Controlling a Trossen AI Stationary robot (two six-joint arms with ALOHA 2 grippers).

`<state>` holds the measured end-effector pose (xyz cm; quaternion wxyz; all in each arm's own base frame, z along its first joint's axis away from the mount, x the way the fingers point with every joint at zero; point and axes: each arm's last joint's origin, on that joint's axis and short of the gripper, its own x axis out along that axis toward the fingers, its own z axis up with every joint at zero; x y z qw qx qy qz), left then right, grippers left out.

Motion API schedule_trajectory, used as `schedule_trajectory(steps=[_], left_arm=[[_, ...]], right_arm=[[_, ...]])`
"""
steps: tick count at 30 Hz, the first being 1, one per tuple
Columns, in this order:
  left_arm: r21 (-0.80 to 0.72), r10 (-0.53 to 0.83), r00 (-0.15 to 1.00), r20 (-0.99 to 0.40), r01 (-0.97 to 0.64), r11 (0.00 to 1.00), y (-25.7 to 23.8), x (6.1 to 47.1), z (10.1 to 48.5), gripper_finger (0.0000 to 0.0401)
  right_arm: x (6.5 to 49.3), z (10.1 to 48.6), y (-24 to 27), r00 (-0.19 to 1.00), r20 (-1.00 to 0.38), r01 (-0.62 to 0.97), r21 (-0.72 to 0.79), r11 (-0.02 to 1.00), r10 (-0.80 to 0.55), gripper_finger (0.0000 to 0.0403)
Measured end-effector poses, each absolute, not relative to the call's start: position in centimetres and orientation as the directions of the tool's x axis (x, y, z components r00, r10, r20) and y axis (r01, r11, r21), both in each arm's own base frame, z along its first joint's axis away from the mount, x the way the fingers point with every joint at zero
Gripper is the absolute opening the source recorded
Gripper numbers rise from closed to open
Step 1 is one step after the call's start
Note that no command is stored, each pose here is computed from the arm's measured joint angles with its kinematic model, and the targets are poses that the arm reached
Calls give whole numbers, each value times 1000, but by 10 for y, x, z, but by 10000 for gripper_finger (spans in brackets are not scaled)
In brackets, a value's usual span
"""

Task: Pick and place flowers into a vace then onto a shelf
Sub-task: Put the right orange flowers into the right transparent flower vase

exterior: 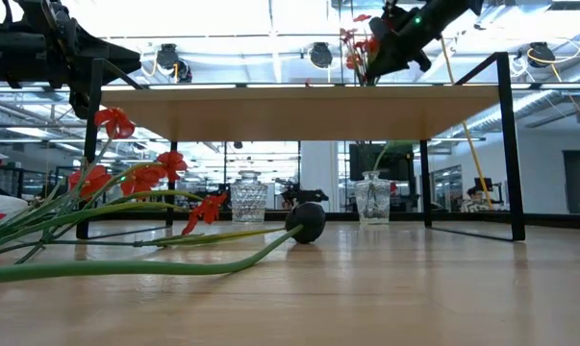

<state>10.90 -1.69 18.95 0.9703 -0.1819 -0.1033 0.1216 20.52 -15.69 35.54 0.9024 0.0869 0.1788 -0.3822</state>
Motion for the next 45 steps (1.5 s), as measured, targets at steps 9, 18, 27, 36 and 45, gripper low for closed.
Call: schedule_trajectory(steps=[9, 18, 27, 36, 45], left_arm=[[-378, 274, 949, 155, -199, 904, -17, 109, 189, 58], [-378, 273, 949, 155, -198, 904, -17, 109, 189, 58], [-378, 273, 949, 156, -198, 904, -17, 109, 189, 58], [-378, 274, 949, 156, -199, 904, -17, 109, 189, 58], [-377, 273, 949, 155, -199, 905, -17, 109, 189, 58]], right_arm=[[200, 346, -163, 661, -421, 704, 58, 708, -622, 0], [202, 329, -163, 673, -435, 692, 85, 717, -598, 0], [201, 307, -162, 669, -486, 675, 83, 733, -562, 0], [199, 280, -161, 672, -511, 667, 103, 738, -536, 0], [190, 259, -164, 681, -545, 651, 143, 746, -489, 0]])
